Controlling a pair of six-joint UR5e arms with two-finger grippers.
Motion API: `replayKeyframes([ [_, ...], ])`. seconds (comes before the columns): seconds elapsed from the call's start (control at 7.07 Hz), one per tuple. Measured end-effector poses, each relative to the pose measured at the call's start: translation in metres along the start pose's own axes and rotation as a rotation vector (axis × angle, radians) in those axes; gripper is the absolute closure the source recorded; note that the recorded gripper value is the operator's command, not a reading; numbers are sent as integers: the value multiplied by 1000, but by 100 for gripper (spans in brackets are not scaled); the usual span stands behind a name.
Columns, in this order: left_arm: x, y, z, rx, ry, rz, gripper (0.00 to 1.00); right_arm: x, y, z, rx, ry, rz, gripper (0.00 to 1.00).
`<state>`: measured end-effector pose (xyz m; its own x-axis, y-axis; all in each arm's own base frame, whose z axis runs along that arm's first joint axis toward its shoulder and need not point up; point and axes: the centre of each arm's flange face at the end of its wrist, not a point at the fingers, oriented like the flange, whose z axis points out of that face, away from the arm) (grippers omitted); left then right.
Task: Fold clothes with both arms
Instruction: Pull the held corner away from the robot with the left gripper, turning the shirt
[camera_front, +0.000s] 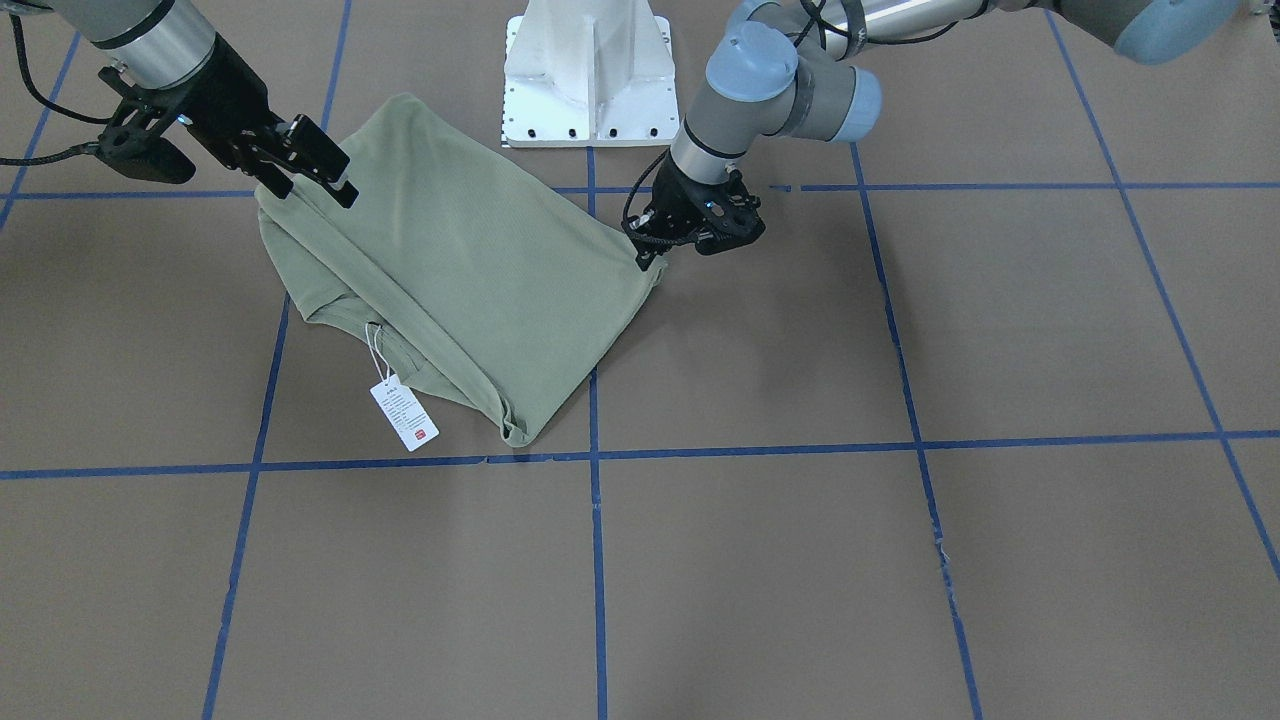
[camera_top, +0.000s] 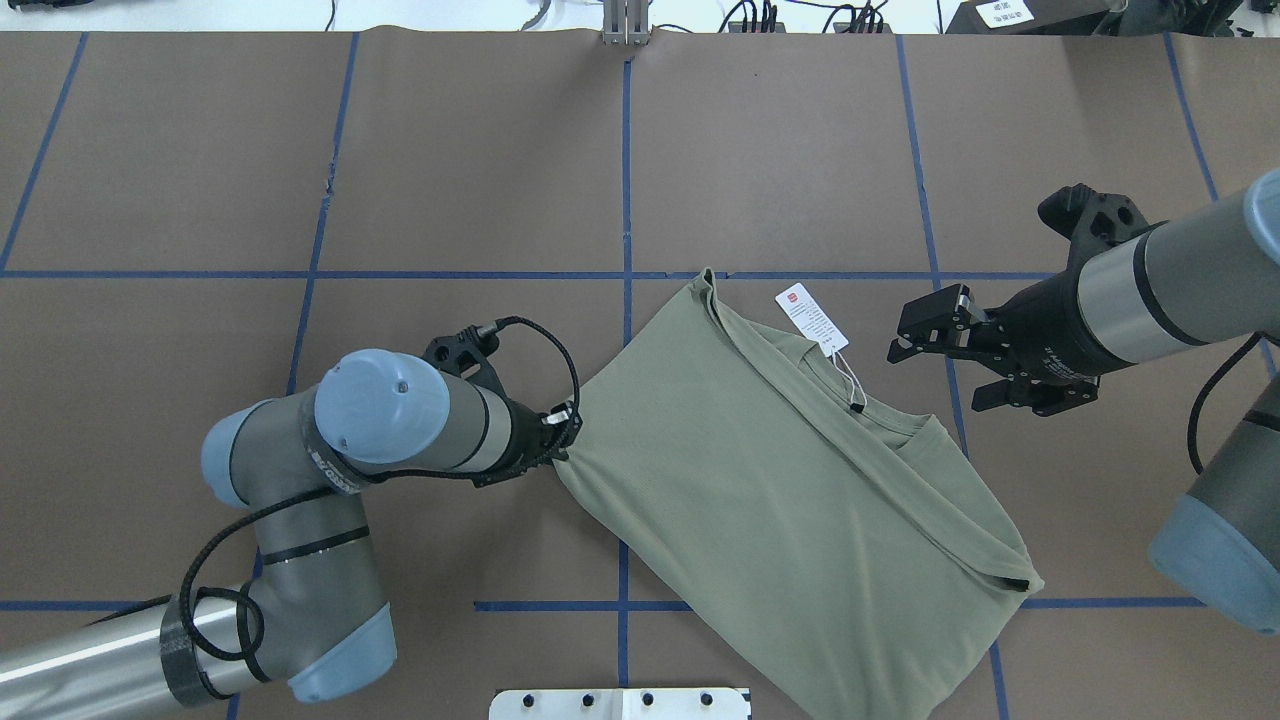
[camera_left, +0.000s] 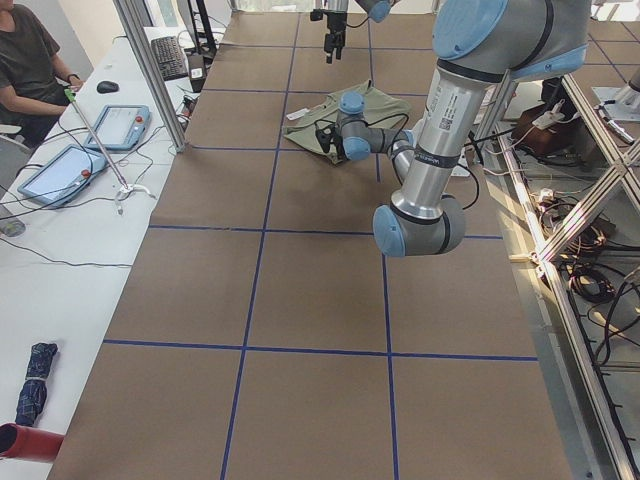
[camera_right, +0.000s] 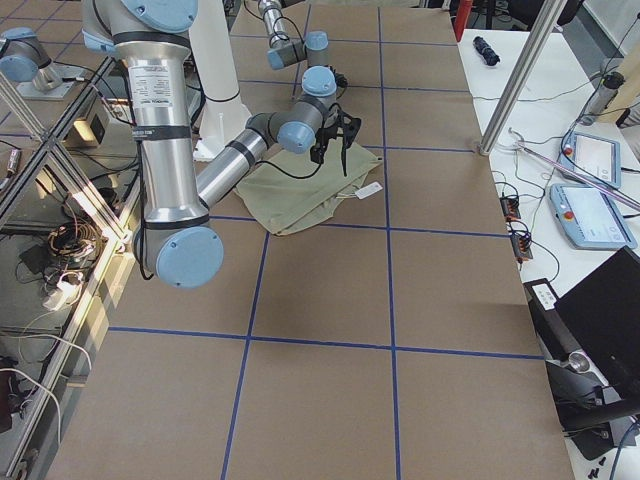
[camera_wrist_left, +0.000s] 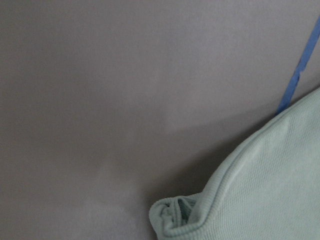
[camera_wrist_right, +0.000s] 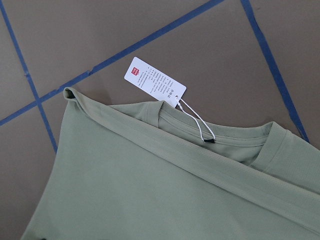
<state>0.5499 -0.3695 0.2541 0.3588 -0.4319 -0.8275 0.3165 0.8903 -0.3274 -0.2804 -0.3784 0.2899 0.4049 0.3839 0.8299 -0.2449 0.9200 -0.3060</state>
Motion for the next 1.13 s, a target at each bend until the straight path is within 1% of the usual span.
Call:
replayKeyframes([
  [0.28, 7, -71, -15, 99, -6, 32, 100, -2, -1, -2, 4, -5, -1, 0],
  [0.57, 31, -138, -9, 199, -25, 68, 100, -5, -1, -3, 5, -10, -3, 0],
  [0.71, 46, -166, -8, 264, -26, 106, 100, -8, -2, -2, 6, -13, -5, 0],
  [0.85, 66, -189, -4, 316, -10, 150, 100, -11, -2, -1, 5, -16, -4, 0],
  [1.13, 105, -232, 35, 406, 52, 205, 100, -15, -2, -1, 4, -20, 1, 0],
])
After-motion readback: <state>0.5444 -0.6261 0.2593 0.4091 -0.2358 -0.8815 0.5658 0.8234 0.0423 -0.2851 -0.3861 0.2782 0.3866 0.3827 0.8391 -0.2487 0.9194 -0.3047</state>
